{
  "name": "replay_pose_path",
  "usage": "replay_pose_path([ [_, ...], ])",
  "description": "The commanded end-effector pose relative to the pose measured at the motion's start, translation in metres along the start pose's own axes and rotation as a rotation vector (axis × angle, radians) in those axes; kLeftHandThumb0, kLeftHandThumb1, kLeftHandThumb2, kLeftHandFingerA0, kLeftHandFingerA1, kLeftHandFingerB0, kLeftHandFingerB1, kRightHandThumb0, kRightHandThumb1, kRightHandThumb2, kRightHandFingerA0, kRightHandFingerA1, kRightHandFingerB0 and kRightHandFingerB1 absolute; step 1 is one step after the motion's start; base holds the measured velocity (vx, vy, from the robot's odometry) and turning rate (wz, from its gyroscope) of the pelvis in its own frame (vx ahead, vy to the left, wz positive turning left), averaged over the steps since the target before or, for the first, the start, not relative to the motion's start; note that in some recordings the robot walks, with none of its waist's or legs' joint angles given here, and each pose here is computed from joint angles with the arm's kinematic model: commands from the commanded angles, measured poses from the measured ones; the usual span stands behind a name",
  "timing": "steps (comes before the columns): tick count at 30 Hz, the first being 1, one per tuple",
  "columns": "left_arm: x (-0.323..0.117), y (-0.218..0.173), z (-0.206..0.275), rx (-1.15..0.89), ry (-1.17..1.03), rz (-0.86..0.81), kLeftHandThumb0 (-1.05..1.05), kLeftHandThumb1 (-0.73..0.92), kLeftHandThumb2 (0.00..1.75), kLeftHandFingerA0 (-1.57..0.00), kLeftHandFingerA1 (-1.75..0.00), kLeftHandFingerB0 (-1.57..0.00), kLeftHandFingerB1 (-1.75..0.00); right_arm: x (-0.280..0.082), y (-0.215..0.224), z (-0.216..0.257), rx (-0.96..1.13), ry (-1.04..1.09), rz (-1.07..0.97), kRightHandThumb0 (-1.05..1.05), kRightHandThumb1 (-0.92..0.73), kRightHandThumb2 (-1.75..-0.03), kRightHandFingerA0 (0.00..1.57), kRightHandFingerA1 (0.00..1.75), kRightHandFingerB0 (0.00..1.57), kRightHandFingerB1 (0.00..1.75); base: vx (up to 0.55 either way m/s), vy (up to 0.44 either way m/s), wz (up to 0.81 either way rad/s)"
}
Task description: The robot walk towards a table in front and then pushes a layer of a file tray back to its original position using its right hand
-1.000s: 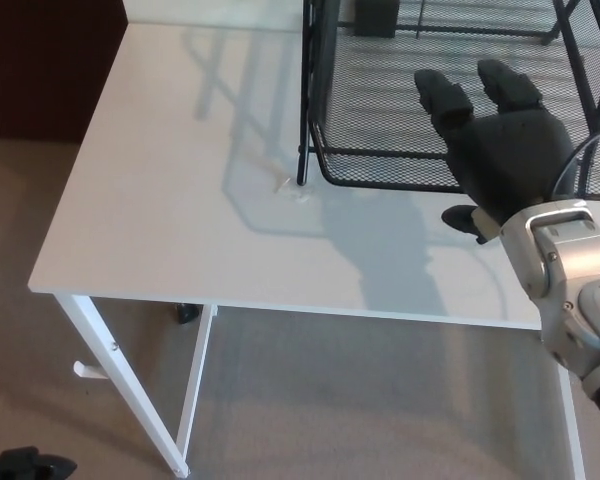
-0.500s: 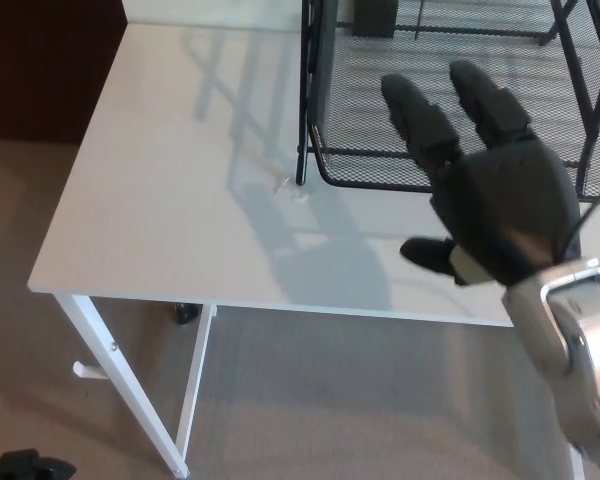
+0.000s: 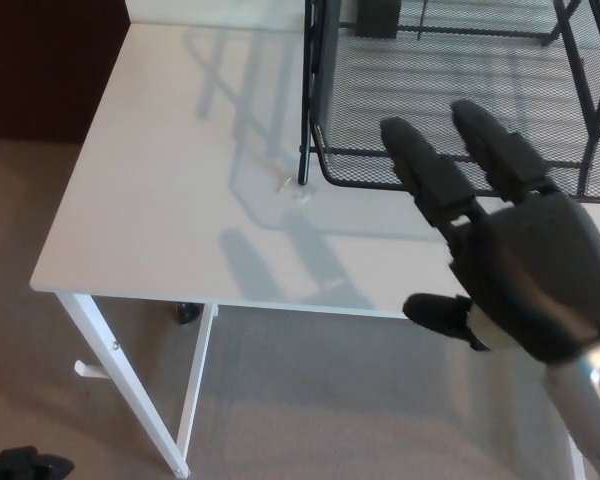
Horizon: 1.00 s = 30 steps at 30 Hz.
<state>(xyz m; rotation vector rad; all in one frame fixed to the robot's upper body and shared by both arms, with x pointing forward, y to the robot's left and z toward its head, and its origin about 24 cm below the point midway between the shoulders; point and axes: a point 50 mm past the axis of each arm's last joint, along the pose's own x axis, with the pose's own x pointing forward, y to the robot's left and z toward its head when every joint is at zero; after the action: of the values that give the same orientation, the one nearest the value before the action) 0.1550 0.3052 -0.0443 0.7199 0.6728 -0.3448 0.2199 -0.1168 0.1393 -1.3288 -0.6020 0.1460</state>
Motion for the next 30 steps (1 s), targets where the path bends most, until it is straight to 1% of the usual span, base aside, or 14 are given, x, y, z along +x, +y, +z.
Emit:
replay_pose_path([
  [1,0.001,0.009,0.000,0.028,0.011,0.008,-0.50,0.54,0.57,-0.54,-0.37,-0.38,-0.33,-0.033,-0.026,0.013,0.043,-0.090,-0.068,-0.76,-0.48,-0.80,0.00,0.03,0.00,0.00,0.00,0.000,0.00],
  [6,-0.001,0.007,-0.004,0.022,0.022,0.003,-0.50,0.54,0.57,-0.54,-0.37,-0.39,-0.33,-0.079,-0.035,0.021,0.166,-0.085,-0.064,-0.73,-0.49,-0.77,0.00,0.01,0.00,0.00,0.00,0.000,0.00],
  [7,-0.001,0.007,-0.004,0.020,0.021,0.001,-0.50,0.54,0.57,-0.54,-0.38,-0.39,-0.33,-0.087,-0.034,0.020,0.181,-0.070,-0.062,-0.77,-0.50,-0.80,0.00,0.04,0.00,0.00,0.00,0.000,0.00],
  [11,-0.002,0.005,-0.009,0.002,0.032,-0.001,-0.49,0.53,0.57,-0.55,-0.38,-0.39,-0.33,-0.124,-0.010,0.003,0.200,0.105,0.002,-0.73,-0.48,-0.77,0.00,0.03,0.00,0.00,0.00,0.000,0.00],
  [14,-0.003,-0.001,-0.013,-0.005,0.047,-0.012,-0.50,0.54,0.57,-0.55,-0.37,-0.39,-0.33,-0.148,0.015,-0.017,0.256,0.283,0.118,-0.69,-0.45,-0.72,0.00,0.00,0.00,0.00,0.00,0.000,0.00],
  [15,-0.004,-0.002,-0.015,0.001,0.050,-0.017,-0.50,0.54,0.57,-0.54,-0.37,-0.39,-0.33,-0.154,0.024,-0.023,0.288,0.338,0.156,-0.65,-0.44,-0.73,0.00,0.05,0.00,0.05,0.00,0.000,0.00],
  [18,-0.004,-0.003,-0.015,0.003,0.051,-0.019,-0.50,0.54,0.57,-0.54,-0.37,-0.39,-0.33,-0.158,0.027,-0.026,0.304,0.351,0.163,-0.65,-0.44,-0.73,0.00,0.05,0.00,0.05,0.00,0.000,0.00],
  [19,-0.005,-0.005,-0.016,0.000,0.056,-0.020,-0.49,0.54,0.57,-0.54,-0.37,-0.38,-0.33,-0.167,0.044,-0.045,0.392,0.488,0.216,-0.64,-0.46,-0.76,0.00,0.13,0.00,0.10,0.00,0.000,0.00],
  [20,-0.005,-0.007,-0.018,-0.006,0.062,-0.022,-0.49,0.54,0.57,-0.54,-0.37,-0.38,-0.33,-0.181,0.071,-0.069,0.553,0.696,0.282,-0.66,-0.47,-0.78,0.00,0.11,0.00,0.09,0.00,0.000,0.00],
  [22,-0.005,-0.007,-0.019,-0.008,0.063,-0.018,-0.49,0.54,0.57,-0.54,-0.37,-0.38,-0.33,-0.188,0.087,-0.081,0.671,0.823,0.307,-0.65,-0.48,-0.80,0.00,0.14,0.00,0.12,0.00,0.000,0.00],
  [23,-0.005,-0.006,-0.018,-0.004,0.063,-0.016,-0.50,0.55,0.57,-0.53,-0.37,-0.38,-0.33,-0.189,0.092,-0.085,0.740,0.877,0.309,-0.68,-0.48,-0.80,0.00,0.13,0.00,0.08,0.00,0.000,0.00],
  [24,-0.005,-0.004,-0.017,0.004,0.062,-0.016,-0.51,0.53,0.57,-0.53,-0.37,-0.37,-0.33,-0.191,0.098,-0.088,0.878,0.948,0.310,-0.63,-0.48,-0.85,0.00,0.22,0.00,0.18,0.00,0.000,0.00],
  [25,-0.005,-0.004,-0.017,0.002,0.060,-0.017,-0.49,0.53,0.57,-0.53,-0.37,-0.37,-0.33,-0.194,0.101,-0.088,0.953,0.966,0.309,-0.66,-0.49,-0.81,0.00,0.15,0.00,0.11,0.00,0.000,0.00],
  [30,-0.005,-0.008,-0.019,-0.013,0.066,-0.023,-0.50,0.53,0.57,-0.53,-0.37,-0.38,-0.33,-0.201,0.106,-0.087,0.987,0.982,0.320,-0.65,-0.48,-0.83,0.00,0.17,0.00,0.15,0.00,0.000,0.00],
])
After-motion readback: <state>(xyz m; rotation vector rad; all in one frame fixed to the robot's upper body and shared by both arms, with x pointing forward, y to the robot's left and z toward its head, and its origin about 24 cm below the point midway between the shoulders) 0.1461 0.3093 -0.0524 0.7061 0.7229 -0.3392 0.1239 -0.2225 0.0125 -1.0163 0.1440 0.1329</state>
